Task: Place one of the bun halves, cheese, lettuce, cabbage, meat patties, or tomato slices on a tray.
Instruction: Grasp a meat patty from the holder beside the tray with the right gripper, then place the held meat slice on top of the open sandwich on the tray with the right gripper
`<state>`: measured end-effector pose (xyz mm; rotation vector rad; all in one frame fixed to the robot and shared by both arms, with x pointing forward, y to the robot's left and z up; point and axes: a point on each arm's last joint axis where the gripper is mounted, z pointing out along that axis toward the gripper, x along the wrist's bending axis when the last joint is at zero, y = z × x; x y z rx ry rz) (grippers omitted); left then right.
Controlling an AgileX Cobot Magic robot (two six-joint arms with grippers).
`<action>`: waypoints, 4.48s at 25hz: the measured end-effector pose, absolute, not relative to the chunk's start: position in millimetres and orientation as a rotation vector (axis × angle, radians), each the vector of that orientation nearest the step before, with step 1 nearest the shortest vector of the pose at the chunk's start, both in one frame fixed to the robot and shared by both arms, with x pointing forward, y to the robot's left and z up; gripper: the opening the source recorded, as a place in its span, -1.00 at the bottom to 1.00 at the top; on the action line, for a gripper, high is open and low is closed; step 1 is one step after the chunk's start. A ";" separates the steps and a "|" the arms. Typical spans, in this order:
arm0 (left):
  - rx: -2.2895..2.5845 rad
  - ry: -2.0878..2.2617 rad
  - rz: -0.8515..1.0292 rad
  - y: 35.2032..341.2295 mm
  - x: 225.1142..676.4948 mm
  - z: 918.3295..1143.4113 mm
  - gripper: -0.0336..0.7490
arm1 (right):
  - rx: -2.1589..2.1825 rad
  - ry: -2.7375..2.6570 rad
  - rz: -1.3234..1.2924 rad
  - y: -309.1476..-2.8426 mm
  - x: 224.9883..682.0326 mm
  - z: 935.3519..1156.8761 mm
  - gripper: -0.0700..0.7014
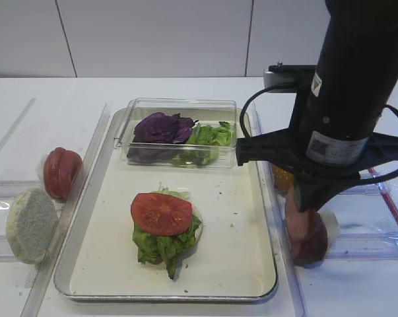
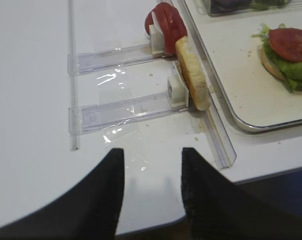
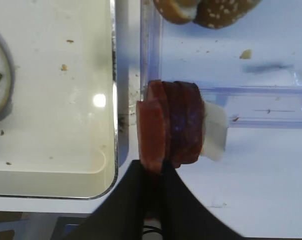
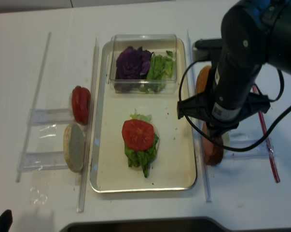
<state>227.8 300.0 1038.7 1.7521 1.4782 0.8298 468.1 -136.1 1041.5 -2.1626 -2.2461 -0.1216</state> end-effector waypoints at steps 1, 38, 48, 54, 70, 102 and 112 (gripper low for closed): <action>1.752 1.478 0.830 300.0 227.8 1038.7 -0.24 | -2.163 -2.247 -0.134 -135.7 468.7 1044.2 -0.60; 1.752 1.478 0.830 300.0 227.8 1038.7 -0.24 | -1.632 -2.141 -0.884 -68.9 444.5 1054.7 -0.60; 1.752 1.478 0.830 300.0 227.8 1038.7 -0.24 | -1.583 -1.955 -0.961 -69.8 480.1 1033.6 -0.60; 1.752 1.478 0.830 300.0 227.8 1038.7 -0.24 | -1.502 -1.837 -0.965 -80.4 498.2 1022.8 -0.60; 1.752 1.478 0.830 300.0 227.8 1038.7 -0.24 | -1.527 -1.848 -0.877 -75.6 511.3 984.5 -0.60; 1.752 1.478 0.830 300.0 227.8 1038.7 -0.24 | -1.579 -1.957 -0.844 -82.4 515.0 977.4 -0.40; 1.752 1.478 0.830 300.0 227.8 1038.7 -0.24 | -1.602 -1.963 -0.819 -84.0 515.0 975.9 -0.38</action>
